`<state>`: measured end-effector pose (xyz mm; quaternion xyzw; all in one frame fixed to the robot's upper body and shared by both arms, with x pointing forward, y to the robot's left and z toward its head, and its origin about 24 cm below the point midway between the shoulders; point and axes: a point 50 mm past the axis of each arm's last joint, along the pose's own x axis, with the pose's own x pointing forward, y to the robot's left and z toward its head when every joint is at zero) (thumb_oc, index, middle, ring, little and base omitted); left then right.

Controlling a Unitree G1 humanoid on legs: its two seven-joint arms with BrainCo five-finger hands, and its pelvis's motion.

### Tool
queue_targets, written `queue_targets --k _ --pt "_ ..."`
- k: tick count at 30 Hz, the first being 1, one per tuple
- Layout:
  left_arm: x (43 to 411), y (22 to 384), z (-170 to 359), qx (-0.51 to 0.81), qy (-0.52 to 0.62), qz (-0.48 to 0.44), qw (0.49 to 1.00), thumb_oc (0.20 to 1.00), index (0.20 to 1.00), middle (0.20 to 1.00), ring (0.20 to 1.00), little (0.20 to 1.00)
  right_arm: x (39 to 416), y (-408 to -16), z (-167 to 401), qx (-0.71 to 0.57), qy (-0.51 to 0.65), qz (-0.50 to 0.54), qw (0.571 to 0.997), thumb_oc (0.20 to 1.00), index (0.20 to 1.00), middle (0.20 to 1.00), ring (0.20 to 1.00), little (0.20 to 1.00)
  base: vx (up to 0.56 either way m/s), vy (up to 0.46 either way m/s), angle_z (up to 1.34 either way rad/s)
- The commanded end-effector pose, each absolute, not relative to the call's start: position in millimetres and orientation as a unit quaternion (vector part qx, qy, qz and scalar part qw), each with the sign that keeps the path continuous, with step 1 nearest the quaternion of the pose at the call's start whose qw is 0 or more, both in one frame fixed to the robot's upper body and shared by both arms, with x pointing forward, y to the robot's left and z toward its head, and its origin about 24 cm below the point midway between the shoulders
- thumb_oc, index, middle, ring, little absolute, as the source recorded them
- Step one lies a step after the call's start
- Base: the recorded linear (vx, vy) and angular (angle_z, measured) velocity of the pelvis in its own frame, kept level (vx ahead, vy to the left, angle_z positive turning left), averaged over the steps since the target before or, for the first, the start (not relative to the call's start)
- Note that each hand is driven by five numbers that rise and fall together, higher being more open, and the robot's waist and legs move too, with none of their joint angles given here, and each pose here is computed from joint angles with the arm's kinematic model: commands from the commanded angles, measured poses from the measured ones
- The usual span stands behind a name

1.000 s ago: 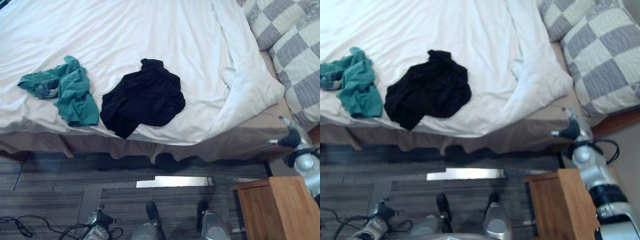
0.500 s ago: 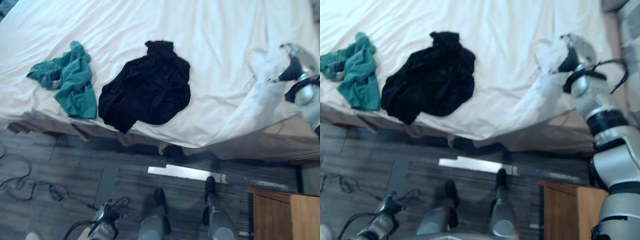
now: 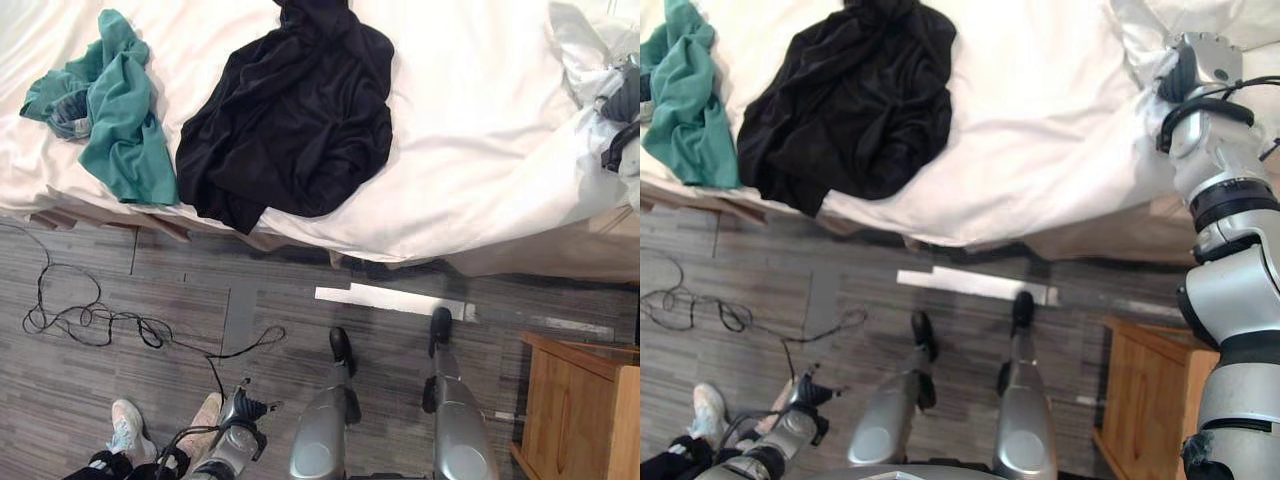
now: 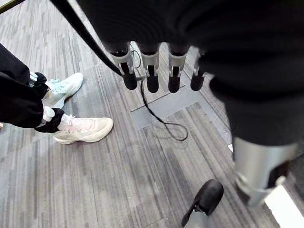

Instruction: Tidy up the quilt and then pick up the clothes from the bed and put them into the laundry hamper.

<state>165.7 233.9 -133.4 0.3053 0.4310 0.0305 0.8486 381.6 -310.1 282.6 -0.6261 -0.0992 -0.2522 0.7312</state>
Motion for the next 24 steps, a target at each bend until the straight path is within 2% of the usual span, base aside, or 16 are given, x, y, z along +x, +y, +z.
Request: queue_targets --k 1,3,4,8,9,11,14,17,18,19,20,21,24 --pt "148.6 236.3 -141.5 0.325 0.465 0.029 0.823 1.000 1.000 1.000 1.000 1.000 369.7 -316.0 250.3 -0.593 -0.109 -0.246 0.759 0.200 0.200 0.200 0.200 0.200 0.05 0.016 0.00" --pt "147.7 237.1 -141.7 0.329 0.468 0.028 0.820 1.000 1.000 1.000 1.000 1.000 359.6 -320.0 228.0 -0.571 -0.106 -0.245 0.776 0.200 0.200 0.200 0.200 0.200 0.07 0.021 -0.02" --pt "145.1 236.3 -143.4 0.333 0.479 0.023 0.812 1.000 1.000 1.000 1.000 1.000 337.8 -324.4 177.7 -0.529 -0.080 -0.242 0.810 1.000 1.000 1.000 1.000 1.000 0.10 0.037 -0.06" --pt "145.7 242.1 -142.1 0.340 0.487 0.024 0.804 1.000 1.000 1.000 1.000 1.000 273.1 -345.4 78.4 -0.425 0.041 -0.277 0.861 1.000 1.000 1.000 1.000 1.000 0.12 0.072 -0.11" --pt "145.5 242.4 -142.1 0.341 0.487 0.024 0.804 1.000 1.000 1.000 1.000 1.000 272.3 -345.6 77.9 -0.424 0.042 -0.278 0.861 1.000 1.000 1.000 1.000 1.000 0.06 0.052 -0.35" --pt "143.7 242.5 -142.6 0.328 0.492 0.031 0.806 1.000 1.000 1.000 1.000 1.000 234.8 -346.3 28.0 -0.324 0.115 -0.313 0.885 1.000 1.000 1.000 1.000 1.000 0.09 0.083 -0.22" --pt "138.6 243.9 -144.2 0.324 0.500 0.030 0.802 1.000 1.000 1.000 1.000 1.000 214.3 -351.8 9.9 -0.299 0.152 -0.339 0.879 1.000 1.000 1.000 1.000 1.000 0.08 0.061 -0.24" --pt "136.0 244.0 -145.0 0.322 0.502 0.033 0.802 1.000 1.000 1.000 1.000 1.000 204.1 -358.5 12.1 -0.282 0.143 -0.389 0.865 1.000 1.000 1.000 1.000 1.000 0.05 0.057 -0.27" --pt "133.8 240.2 -146.4 0.319 0.501 0.035 0.804 1.000 1.000 1.000 1.000 1.000 203.7 -366.4 37.8 -0.331 0.089 -0.430 0.835 1.000 1.000 1.000 1.000 1.000 0.02 0.041 -0.23" --pt "132.8 238.1 -147.2 0.322 0.501 0.032 0.803 1.000 1.000 1.000 1.000 1.000 207.8 -367.7 56.4 -0.354 0.050 -0.443 0.822 1.000 1.000 1.000 1.000 1.000 0.03 0.054 -0.21" --pt "132.5 236.1 -147.6 0.325 0.498 0.029 0.803 1.000 1.000 1.000 1.000 1.000 212.4 -368.5 73.0 -0.370 0.014 -0.455 0.810 0.746 0.746 0.746 0.746 0.746 -0.03 0.016 -0.19" --pt "132.6 233.3 -148.1 0.330 0.496 0.022 0.803 1.000 1.000 1.000 1.000 1.000 222.8 -365.7 95.0 -0.387 -0.033 -0.461 0.798 0.200 0.200 0.200 0.200 0.200 -0.04 0.003 -0.18" --pt "136.5 232.2 -147.1 0.352 0.487 0.004 0.800 1.000 1.000 1.000 1.000 1.000 257.3 -354.9 159.7 -0.406 -0.154 -0.456 0.777 0.200 0.200 0.200 0.200 0.200 -0.05 -0.024 -0.12"
